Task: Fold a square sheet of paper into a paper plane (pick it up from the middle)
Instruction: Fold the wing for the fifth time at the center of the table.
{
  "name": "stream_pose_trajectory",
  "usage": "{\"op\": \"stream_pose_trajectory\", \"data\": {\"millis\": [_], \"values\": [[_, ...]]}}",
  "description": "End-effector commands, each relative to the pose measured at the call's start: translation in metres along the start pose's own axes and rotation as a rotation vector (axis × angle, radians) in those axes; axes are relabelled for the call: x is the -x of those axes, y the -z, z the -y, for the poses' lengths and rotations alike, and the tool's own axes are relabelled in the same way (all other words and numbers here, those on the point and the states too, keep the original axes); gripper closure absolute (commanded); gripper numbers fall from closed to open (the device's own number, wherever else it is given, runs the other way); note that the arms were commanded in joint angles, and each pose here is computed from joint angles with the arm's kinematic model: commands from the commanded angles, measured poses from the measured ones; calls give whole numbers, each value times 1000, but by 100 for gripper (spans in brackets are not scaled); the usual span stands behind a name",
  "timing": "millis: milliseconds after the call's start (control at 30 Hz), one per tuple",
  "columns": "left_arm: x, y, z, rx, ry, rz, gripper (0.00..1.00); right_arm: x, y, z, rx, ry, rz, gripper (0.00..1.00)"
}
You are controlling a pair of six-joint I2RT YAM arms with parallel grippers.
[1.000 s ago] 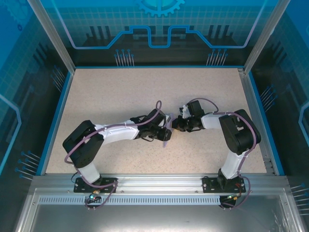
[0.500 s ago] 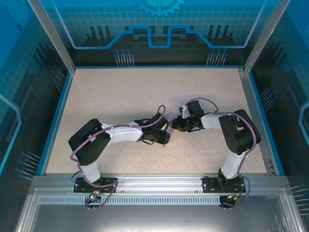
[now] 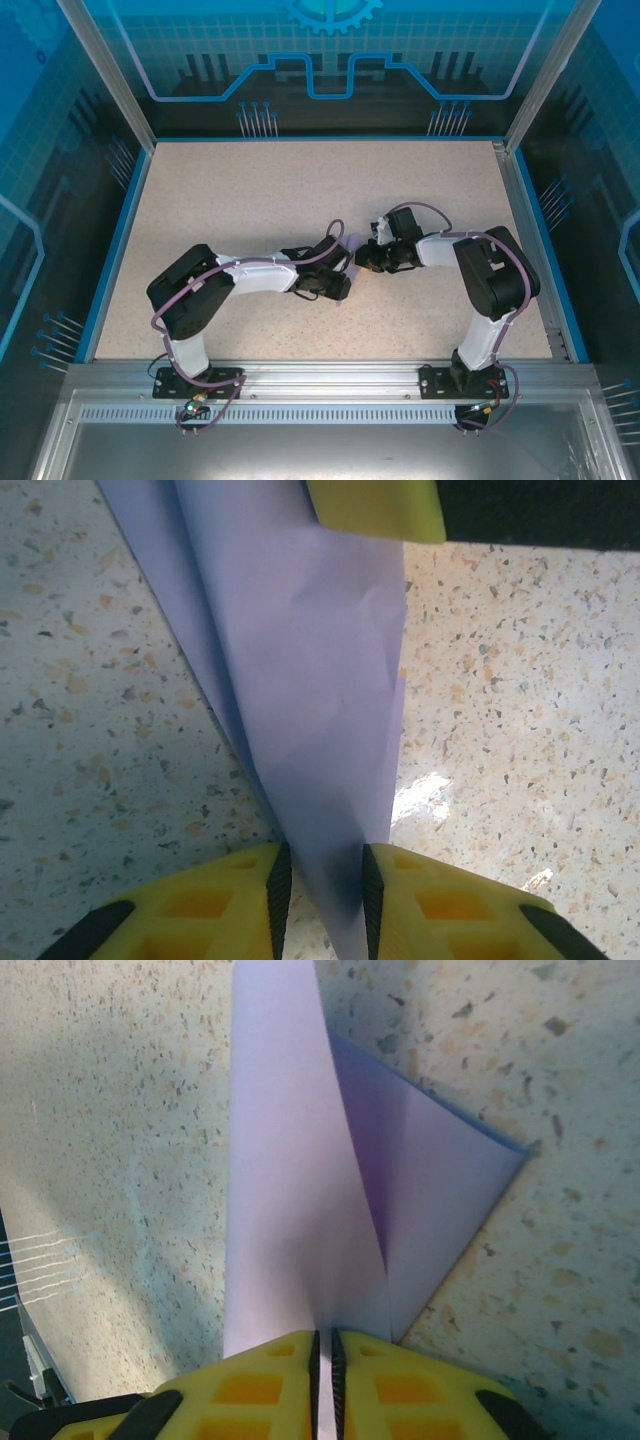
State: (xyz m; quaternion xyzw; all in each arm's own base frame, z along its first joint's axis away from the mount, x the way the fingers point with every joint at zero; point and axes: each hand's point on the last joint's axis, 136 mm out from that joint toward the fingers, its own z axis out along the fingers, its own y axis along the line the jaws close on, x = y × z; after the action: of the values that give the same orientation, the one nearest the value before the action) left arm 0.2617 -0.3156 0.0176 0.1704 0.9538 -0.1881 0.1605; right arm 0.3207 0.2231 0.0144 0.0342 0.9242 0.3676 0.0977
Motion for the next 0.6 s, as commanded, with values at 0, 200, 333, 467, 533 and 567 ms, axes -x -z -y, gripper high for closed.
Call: {"op": "stream_pose_trajectory", "data": {"millis": [0,200,333,467,533,567], "values": [[-10,-7,-9,49,-2,-36,71,-13,-1,1,-29,7,-34,81],[-13,-13,-13,65,-9,-49,71,-7,19,-14,-31,41,16,71],[-12,-14,-13,63,-9,-47,71,-3,34,-19,-40,44,53,65],[-11,-14,-12,60,-8,-44,71,-11,40,-17,-44,24,52,64],[-10,-14,-12,57,-5,-40,71,-19,40,-12,-53,-1,38,64],[-10,-14,-12,56,-3,-39,71,-21,40,-11,-55,-6,36,64]]}}
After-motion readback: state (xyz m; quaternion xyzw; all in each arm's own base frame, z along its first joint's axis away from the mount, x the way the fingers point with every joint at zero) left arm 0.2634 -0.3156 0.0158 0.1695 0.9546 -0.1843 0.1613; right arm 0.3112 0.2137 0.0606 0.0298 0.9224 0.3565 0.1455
